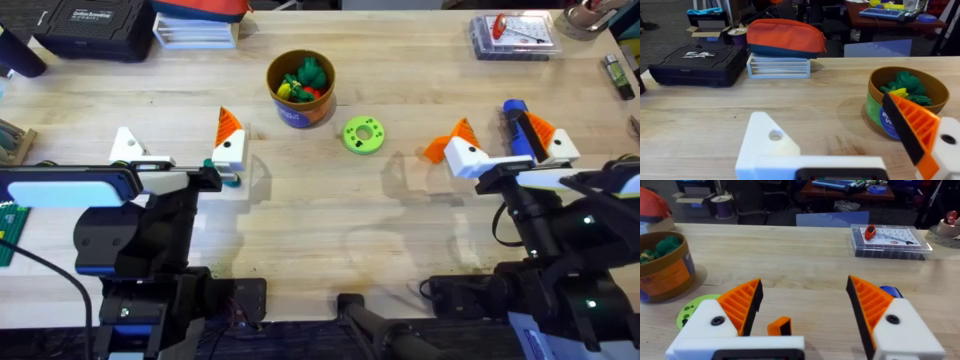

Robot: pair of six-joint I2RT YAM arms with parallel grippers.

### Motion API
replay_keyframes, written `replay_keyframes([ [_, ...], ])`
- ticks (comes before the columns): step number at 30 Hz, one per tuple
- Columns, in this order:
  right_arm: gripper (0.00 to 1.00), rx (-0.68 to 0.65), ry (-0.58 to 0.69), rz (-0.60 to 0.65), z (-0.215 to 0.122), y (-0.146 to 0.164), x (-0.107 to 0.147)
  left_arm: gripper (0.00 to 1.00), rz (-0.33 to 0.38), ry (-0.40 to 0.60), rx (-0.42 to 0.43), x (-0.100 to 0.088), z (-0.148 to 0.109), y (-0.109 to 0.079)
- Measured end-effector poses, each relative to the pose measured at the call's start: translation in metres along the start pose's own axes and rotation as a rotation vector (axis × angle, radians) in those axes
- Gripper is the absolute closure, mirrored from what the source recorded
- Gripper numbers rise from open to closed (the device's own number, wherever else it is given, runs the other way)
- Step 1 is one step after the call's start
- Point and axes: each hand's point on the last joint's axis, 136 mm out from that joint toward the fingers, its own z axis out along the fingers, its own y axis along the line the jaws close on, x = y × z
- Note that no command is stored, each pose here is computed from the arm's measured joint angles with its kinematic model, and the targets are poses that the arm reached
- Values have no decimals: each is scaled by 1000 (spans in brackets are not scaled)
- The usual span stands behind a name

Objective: Pick up the gripper from the table and insert it into the empty holder that is missing its gripper. Then pick up a screw, insert it into the mounting hole, and use the screwdriver to tighten it. Finally, clean up the table by picking up the vegetable and placing it into the bucket.

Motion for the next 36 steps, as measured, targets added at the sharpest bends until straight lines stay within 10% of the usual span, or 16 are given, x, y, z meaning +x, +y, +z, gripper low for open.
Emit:
replay_keyframes([
  [17,8,7,40,2,-3,-1,2,15,0,17,-4,-1,-1,1],
  [22,8,6,140,48,-16,0,-20,15,0,65,-38,-39,-13,6],
  [27,8,15,258,100,-30,1,-59,15,9,285,-69,-61,-22,11],
  [36,7,31,476,127,-16,0,-66,15,-4,818,-42,1,-2,5],
])
